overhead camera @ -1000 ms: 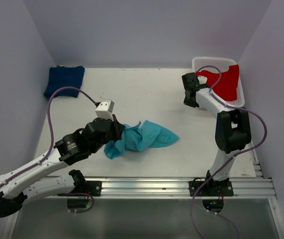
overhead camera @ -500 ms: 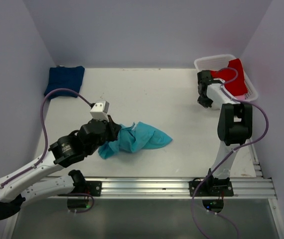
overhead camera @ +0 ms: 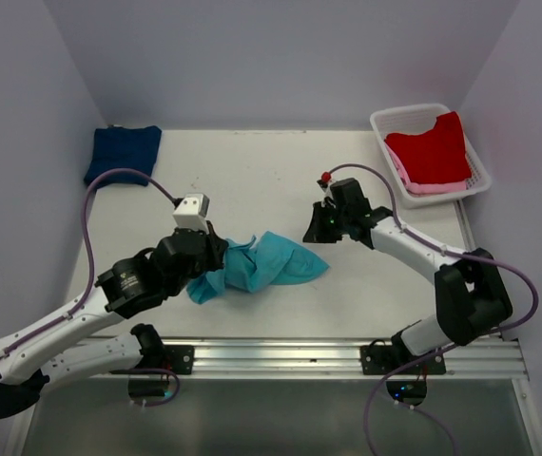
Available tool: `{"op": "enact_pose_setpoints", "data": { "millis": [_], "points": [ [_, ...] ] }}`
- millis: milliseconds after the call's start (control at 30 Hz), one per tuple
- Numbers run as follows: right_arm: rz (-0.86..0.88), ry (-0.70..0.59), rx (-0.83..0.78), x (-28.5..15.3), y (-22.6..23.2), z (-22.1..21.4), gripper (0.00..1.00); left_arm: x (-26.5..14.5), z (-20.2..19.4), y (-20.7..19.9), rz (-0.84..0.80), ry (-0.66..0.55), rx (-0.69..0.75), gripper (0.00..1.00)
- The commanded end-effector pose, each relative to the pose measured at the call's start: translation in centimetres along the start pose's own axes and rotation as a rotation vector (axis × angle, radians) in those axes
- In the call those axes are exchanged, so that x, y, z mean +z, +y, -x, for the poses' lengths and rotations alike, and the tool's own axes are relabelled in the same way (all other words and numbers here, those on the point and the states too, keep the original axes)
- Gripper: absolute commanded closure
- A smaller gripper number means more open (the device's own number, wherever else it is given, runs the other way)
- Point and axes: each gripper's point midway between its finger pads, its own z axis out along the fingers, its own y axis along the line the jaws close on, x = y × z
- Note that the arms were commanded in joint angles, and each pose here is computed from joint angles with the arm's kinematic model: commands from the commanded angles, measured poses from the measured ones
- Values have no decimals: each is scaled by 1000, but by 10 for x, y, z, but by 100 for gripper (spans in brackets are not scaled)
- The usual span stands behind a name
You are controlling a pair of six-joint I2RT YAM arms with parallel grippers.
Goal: Fold and stack the t-shirts
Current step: Flatten the tshirt out
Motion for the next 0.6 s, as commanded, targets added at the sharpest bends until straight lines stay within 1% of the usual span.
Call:
{"op": "enact_pose_setpoints", "data": {
  "millis": [0,167,200,233,300,333,400,433,533,567],
  "points": [
    [105,-31,18,-9,12,1,100,-1,10,1,8,-45,-18,100],
    [127,23,11,5,19,-12,100,3,5,-2,0,-33,-21,100],
    [136,36,11,9,21,-14,99,3,5,-3,-3,-32,-23,100],
    [157,45,0,16,29,-15,89,3,4,-3,-5,-29,-25,100],
    [192,57,-5,21,41,-14,82,4,2,-4,-8,-23,-25,100],
    [198,74,-7,28,44,-16,72,5,0,-3,-7,-21,-27,100],
    [234,81,-19,30,61,-17,63,5,-2,-2,-3,-17,-27,100],
    [248,95,-32,34,69,-22,56,5,-2,-1,-3,-17,-31,100],
    [276,119,-42,41,84,-32,52,3,0,0,-1,-26,-36,100],
    [282,129,-41,43,88,-36,52,3,0,1,3,-25,-34,100]
  ]
}}
